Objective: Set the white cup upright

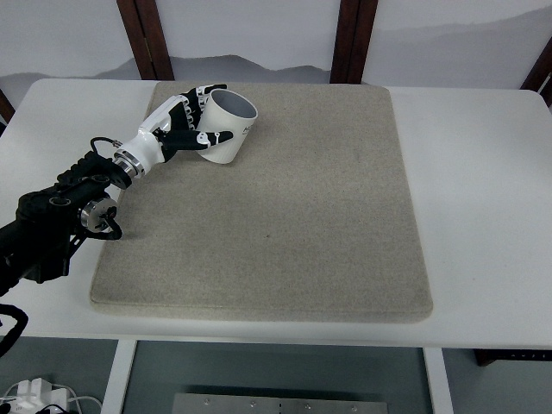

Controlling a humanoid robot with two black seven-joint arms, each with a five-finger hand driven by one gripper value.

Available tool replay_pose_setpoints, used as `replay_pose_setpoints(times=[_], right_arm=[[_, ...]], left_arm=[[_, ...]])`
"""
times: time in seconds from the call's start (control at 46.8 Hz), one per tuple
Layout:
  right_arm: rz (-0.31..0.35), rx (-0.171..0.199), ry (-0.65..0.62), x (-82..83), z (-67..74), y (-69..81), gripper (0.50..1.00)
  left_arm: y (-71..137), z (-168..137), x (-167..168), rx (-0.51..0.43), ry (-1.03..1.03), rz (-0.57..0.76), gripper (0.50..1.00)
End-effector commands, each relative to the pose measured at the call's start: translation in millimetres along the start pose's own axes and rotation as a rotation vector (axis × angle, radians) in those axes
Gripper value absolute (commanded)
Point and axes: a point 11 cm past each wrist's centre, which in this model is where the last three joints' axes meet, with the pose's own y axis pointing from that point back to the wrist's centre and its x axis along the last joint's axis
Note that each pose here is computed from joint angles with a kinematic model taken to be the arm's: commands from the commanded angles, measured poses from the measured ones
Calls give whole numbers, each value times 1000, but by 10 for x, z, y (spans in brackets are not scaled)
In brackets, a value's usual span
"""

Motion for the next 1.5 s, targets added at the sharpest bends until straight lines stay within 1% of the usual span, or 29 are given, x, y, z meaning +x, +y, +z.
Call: replay_pose_setpoints(times=[0.0,0.15,0.641,1.026,1.239,1.474], right_arm=[[0,-1,0,0,4,0,952],[0,1,1,0,-5,0,952],[0,-1,0,0,4,0,952],[0,-1,0,0,4,0,952],[0,-1,0,0,4,0,952],[0,1,1,0,-5,0,952]], left_arm=[[0,1,0,-1,1,0,979],[-2,6,3,-3,4,2,992],[-20,47,-19,-19,24,-8,992],[-52,171,21,-51,48,-16,994],[-46,371,174,-96,64,-10,994],[-73,748,259,-185,77,-28,994]])
